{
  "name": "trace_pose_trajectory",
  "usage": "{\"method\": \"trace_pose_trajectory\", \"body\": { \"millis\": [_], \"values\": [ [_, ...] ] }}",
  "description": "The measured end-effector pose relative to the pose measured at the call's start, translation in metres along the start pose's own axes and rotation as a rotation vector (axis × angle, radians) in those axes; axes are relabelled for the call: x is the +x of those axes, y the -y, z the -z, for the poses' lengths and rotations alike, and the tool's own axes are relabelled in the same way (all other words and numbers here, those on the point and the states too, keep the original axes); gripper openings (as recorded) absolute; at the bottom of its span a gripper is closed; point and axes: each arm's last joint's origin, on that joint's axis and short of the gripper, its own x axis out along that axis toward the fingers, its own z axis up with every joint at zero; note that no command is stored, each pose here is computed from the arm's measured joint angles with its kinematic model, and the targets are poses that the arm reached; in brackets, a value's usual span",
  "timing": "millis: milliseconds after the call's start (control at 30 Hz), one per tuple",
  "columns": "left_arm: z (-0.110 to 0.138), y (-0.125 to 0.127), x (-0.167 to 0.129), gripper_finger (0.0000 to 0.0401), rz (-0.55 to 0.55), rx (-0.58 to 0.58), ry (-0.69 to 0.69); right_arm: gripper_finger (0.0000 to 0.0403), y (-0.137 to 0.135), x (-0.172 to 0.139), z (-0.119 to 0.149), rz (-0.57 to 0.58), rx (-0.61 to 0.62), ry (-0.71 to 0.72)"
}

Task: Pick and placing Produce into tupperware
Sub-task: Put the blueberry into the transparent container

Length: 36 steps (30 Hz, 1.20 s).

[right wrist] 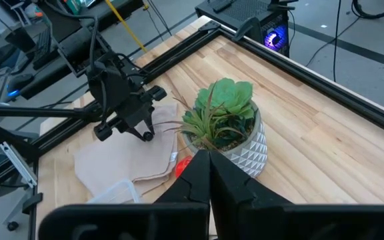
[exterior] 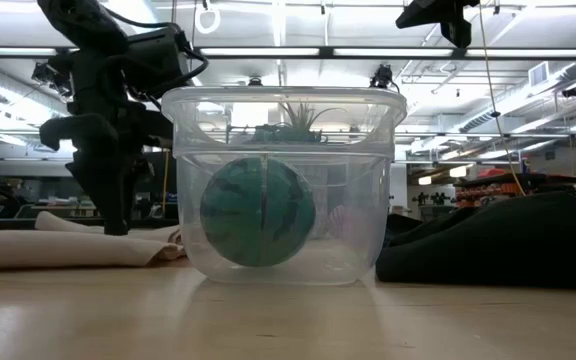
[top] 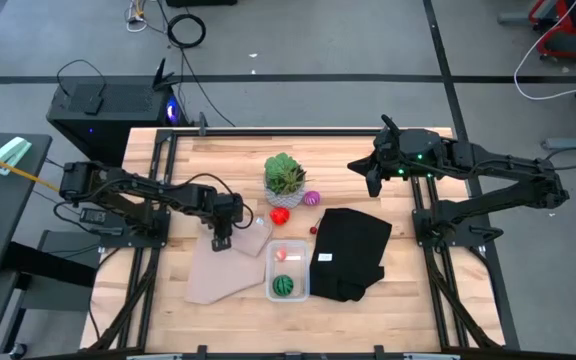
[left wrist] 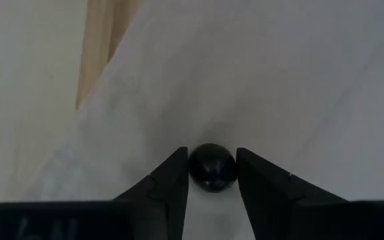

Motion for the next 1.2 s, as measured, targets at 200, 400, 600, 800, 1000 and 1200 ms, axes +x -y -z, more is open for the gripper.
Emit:
{"method": "trace_pose_trajectory", "body": {
  "millis": [200,400,600,800,1000,1200],
  "values": [
    [0.0002,0.0,0.0002,0.0137,0.0,0.001,-0.001,0.0006,0.0,0.0,0.0,0.0,0.0,0.0],
    [0.0005,0.0,0.0003,0.0141,0.001,0.001,-0.002,0.0006,0.0,0.0,0.0,0.0,0.0,0.0],
    [0.0004,0.0006,0.0003,0.0156,0.021,-0.004,-0.004,0.0006,0.0,0.0,0.0,0.0,0.0,0.0],
    [0.0005,0.0005,0.0003,0.0184,0.021,-0.005,-0.004,0.0006,0.0,0.0,0.0,0.0,0.0,0.0],
    [0.001,0.0005,0.0003,0.0189,0.02,0.0,-0.01,0.0005,0.0,0.0,-0.0001,0.0,0.0,0.001],
    [0.001,0.0004,0.0003,0.0165,0.02,0.0,-0.009,0.0006,0.0002,0.0,-0.0001,0.006,0.0,0.004]
  ]
}}
